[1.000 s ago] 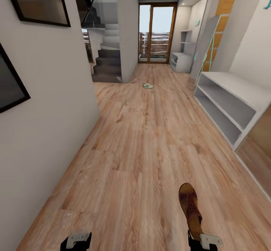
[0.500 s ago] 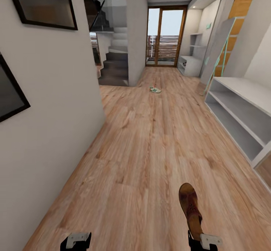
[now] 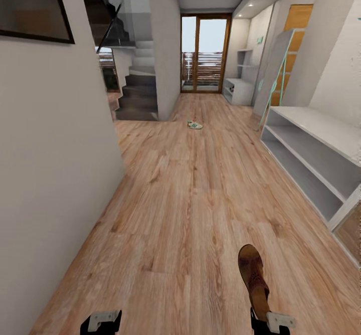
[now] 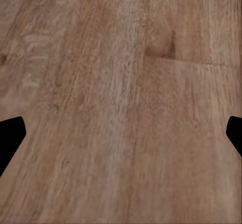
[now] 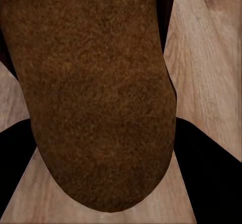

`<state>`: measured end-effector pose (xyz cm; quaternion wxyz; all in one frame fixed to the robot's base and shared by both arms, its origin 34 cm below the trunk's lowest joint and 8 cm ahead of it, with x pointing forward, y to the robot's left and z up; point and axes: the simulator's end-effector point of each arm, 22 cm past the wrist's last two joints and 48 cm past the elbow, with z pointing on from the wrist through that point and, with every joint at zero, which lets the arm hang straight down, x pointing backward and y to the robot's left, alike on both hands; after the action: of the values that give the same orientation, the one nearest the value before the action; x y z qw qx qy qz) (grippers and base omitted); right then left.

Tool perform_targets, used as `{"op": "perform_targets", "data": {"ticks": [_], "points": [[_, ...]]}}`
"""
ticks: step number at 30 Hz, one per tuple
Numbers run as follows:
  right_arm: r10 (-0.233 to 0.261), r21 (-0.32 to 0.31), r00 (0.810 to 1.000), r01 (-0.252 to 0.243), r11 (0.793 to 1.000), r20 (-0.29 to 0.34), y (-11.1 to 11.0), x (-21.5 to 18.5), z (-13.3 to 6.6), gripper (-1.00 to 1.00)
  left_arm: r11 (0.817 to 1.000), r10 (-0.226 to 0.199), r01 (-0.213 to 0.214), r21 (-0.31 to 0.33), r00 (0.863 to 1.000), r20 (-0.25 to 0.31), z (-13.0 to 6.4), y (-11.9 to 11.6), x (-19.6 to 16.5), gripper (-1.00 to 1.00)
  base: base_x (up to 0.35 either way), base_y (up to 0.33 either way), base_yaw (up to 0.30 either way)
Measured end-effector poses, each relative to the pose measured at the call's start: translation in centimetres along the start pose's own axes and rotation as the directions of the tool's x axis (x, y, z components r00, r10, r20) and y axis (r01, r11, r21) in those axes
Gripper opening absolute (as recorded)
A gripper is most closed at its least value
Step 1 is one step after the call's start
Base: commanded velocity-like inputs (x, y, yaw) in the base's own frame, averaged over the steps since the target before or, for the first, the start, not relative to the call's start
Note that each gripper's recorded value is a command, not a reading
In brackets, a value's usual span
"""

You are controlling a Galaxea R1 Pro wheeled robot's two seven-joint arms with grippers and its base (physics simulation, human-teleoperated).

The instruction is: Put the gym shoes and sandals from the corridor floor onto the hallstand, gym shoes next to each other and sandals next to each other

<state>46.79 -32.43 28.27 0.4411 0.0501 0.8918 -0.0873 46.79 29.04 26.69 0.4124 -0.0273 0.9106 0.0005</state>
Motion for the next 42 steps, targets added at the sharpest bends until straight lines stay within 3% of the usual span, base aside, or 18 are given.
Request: {"op": "perform_targets", "data": {"ticks": [27, 42], "points": [[0.004, 0.000, 1.000, -0.004, 1.000, 0.017, 0.01, -0.85, 0.00, -1.00, 1.000, -0.001, 0.001, 0.001, 1.000, 0.019, -0.04, -0.03, -0.91, 1.00, 0.326, -0.063, -0.123], [0.004, -0.001, 1.000, -0.004, 1.000, 0.021, -0.03, -1.02, 0.03, -1.00, 1.000, 0.000, 0.000, 0.001, 1.000, 0.023, -0.04, -0.04, -1.06, 1.00, 0.340, 0.000, -0.024]]}}
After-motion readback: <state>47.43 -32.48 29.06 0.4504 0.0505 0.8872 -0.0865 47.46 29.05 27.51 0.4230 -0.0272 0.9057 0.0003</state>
